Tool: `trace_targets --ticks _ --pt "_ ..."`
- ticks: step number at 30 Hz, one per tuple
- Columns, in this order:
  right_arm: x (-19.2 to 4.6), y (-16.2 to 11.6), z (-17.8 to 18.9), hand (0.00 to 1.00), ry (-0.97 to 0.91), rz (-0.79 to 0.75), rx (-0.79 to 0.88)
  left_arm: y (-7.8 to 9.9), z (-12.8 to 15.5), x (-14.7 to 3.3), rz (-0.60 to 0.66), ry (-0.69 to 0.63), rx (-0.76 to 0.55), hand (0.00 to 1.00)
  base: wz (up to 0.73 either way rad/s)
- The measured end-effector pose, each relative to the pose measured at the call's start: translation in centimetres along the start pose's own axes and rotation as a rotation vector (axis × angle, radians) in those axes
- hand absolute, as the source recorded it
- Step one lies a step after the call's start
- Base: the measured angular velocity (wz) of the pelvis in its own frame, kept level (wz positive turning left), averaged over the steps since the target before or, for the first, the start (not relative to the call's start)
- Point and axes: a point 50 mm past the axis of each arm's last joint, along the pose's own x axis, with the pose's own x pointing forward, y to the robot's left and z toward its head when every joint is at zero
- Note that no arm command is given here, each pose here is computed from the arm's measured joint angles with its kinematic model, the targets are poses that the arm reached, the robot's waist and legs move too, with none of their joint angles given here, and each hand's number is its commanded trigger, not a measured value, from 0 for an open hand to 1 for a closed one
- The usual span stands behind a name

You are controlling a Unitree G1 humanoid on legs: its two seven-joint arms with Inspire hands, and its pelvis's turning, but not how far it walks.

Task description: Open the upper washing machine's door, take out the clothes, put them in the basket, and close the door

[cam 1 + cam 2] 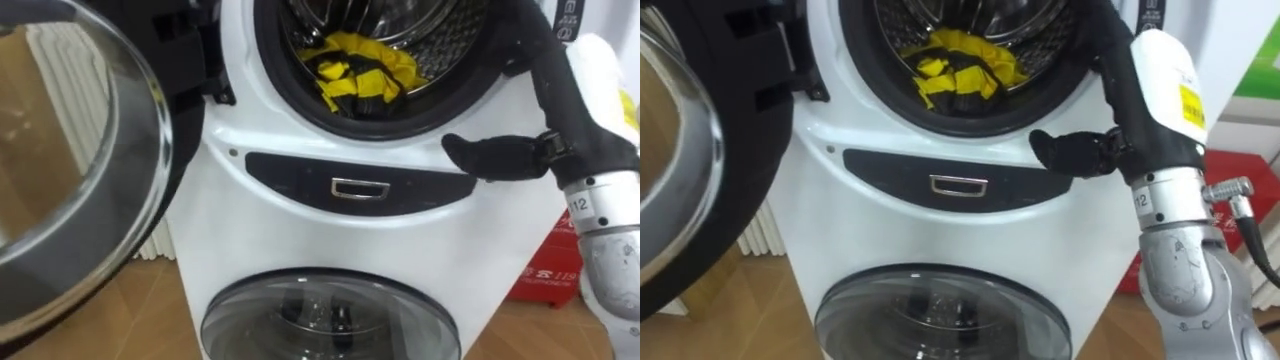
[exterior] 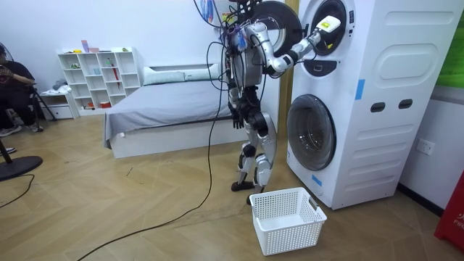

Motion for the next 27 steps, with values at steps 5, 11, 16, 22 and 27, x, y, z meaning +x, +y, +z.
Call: trace_targets --ticks 5,11,16,22,27 --pt "-0.1 0.3 0.6 0.0 -0.013 0.067 -0.016 0.1 0.4 0.0 -0.004 -0.011 0.005 0.0 0.03" --pt "-0.4 1.5 1.6 0.0 -0.023 0.262 -0.012 0.7 0.0 -0.1 -0.014 0.001 0.005 0.0 -0.11" --pt "-0.2 2.2 1.9 0.0 -0.019 0.385 -0.005 2.1 -0.2 -0.3 -0.014 0.009 0.011 0.0 -0.07" --pt "-1.7 6.5 4.4 0.0 -0.144 0.803 0.114 2.2 1.0 -0.2 -0.035 -0.016 0.013 0.0 0.16" --pt "-1.9 7.0 6.0 0.0 -0.255 1.0 0.203 2.5 1.2 -0.2 -0.025 -0.02 0.003 0.0 0.27"
